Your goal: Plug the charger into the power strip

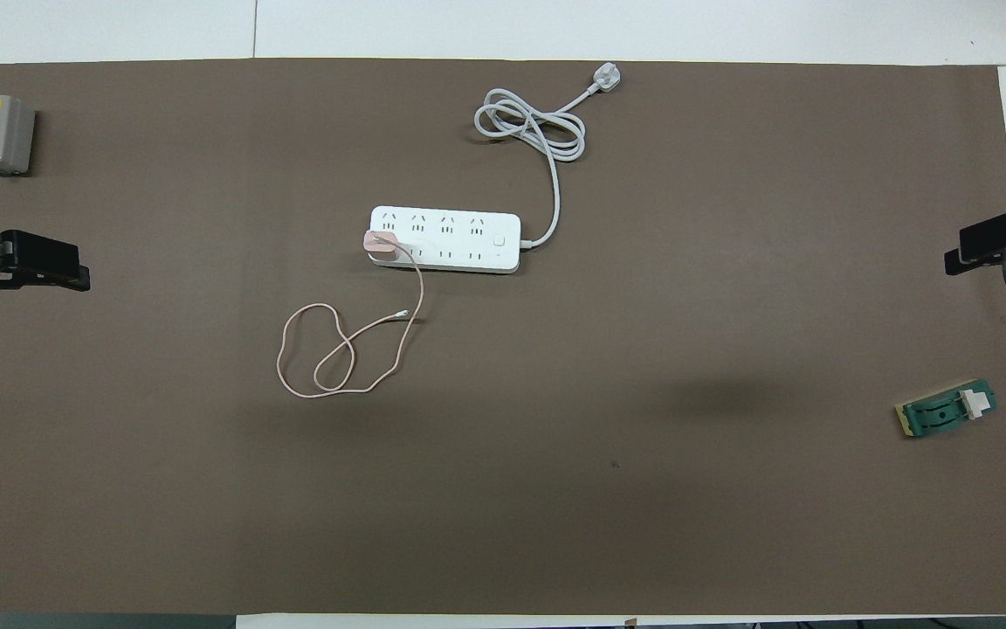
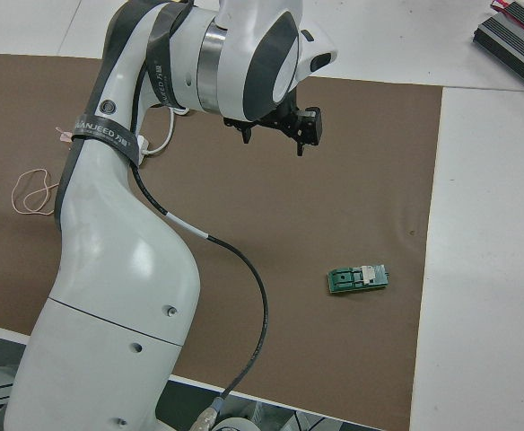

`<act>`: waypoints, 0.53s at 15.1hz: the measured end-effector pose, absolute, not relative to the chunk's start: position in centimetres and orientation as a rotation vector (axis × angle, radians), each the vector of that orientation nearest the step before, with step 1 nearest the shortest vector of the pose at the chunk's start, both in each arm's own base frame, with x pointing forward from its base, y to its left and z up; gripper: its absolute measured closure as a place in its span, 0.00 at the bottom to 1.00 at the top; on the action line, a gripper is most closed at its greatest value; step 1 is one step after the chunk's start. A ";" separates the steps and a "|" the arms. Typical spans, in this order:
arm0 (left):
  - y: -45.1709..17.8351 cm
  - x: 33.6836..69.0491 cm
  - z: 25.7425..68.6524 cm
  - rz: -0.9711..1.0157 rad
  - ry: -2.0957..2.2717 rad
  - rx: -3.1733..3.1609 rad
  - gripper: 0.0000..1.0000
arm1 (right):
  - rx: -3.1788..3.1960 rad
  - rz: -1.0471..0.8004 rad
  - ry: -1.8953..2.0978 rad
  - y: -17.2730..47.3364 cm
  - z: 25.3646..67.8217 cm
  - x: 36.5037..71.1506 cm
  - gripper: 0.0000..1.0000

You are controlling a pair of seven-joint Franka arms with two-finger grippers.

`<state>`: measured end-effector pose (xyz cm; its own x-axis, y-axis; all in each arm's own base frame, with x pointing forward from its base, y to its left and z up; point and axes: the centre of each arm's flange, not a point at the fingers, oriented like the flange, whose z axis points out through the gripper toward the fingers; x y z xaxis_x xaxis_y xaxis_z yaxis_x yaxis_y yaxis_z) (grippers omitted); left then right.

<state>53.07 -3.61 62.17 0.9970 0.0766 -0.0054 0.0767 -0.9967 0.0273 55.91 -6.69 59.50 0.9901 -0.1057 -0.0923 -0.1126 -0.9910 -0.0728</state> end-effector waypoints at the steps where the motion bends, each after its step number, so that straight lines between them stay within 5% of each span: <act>1: -3.5 53.1 62.2 -0.008 0.119 3.118 0.00 | -3.056 0.135 0.168 -6.7 59.5 55.9 0.00; 8: -3.5 53.0 62.2 -0.012 0.036 3.126 0.00 | -3.056 0.135 0.168 -6.7 59.5 55.9 0.00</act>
